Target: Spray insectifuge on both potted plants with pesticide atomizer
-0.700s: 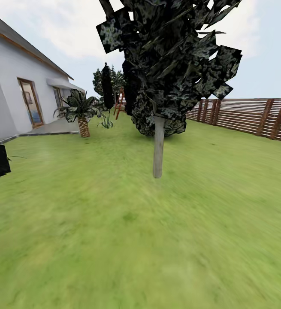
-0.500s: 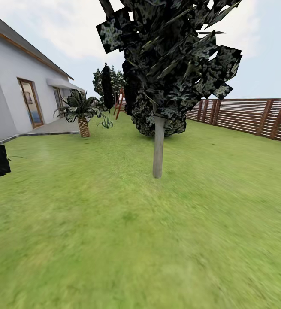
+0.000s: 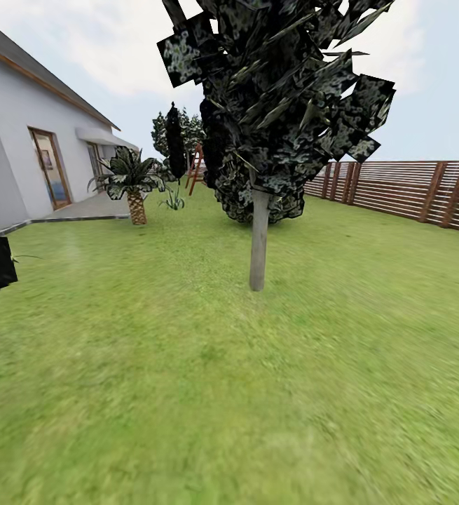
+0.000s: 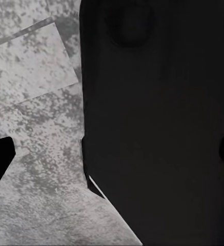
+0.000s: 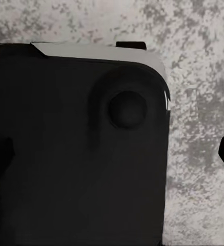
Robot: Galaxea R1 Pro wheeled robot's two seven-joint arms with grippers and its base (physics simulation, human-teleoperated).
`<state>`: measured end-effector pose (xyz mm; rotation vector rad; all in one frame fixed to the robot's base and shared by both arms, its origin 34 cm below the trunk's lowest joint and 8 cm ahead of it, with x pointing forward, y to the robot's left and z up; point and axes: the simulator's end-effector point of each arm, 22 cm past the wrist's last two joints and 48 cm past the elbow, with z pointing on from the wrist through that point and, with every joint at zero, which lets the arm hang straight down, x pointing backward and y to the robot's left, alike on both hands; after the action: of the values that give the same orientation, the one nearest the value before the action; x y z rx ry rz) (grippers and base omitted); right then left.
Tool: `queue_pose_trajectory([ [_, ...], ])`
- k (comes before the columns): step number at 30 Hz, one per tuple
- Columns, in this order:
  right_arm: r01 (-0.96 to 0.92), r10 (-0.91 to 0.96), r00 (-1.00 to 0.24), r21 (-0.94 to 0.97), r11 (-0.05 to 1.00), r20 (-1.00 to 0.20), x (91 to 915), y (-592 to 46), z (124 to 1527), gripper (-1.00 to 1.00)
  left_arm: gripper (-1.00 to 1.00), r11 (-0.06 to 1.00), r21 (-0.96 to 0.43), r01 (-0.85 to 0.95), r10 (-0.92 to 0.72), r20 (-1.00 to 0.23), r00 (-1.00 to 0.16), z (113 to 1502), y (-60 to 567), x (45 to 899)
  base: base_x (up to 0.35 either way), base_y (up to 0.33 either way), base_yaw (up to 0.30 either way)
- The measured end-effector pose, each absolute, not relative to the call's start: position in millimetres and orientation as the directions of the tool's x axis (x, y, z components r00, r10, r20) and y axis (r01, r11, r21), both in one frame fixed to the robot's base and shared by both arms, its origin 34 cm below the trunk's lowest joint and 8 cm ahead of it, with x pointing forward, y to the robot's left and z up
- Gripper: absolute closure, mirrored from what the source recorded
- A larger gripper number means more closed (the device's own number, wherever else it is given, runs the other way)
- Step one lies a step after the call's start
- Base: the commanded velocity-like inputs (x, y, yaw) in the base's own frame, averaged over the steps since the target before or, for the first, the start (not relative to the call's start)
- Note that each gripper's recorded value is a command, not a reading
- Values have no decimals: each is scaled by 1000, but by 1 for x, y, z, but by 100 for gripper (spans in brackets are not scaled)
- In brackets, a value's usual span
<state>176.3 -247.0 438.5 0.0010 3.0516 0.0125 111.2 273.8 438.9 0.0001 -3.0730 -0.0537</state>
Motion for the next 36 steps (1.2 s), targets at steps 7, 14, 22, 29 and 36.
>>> queue_pose_trajectory([
  [7, 1, -5, -986, -31, 1000, -167, 203, -278, 442, -100, -100, 998, 55, 7, 8, -12, -1000, 439, 290, 143, 0, 0, 0],
  [14, 1, -14, -970, -61, 998, -245, 231, -301, 448, -100, -100, 998, 64, 8, 16, -125, -992, 441, 297, 199, 0, 0, 0],
  [22, -4, -45, -615, -55, 999, -787, 447, -290, 557, -100, -100, 998, 58, -12, 19, -497, -868, 487, 291, 399, 0, 0, 0],
  [29, -3, -44, -627, -54, 999, -778, 442, -289, 552, -100, -100, 998, 59, -19, 23, -634, -773, 506, 293, 425, 0, 0, 111],
  [36, 31, -41, -633, -79, 996, -773, 439, -300, 550, -100, -100, 995, 48, -90, -33, -680, -733, 513, 306, 431, -15, 0, 217],
])
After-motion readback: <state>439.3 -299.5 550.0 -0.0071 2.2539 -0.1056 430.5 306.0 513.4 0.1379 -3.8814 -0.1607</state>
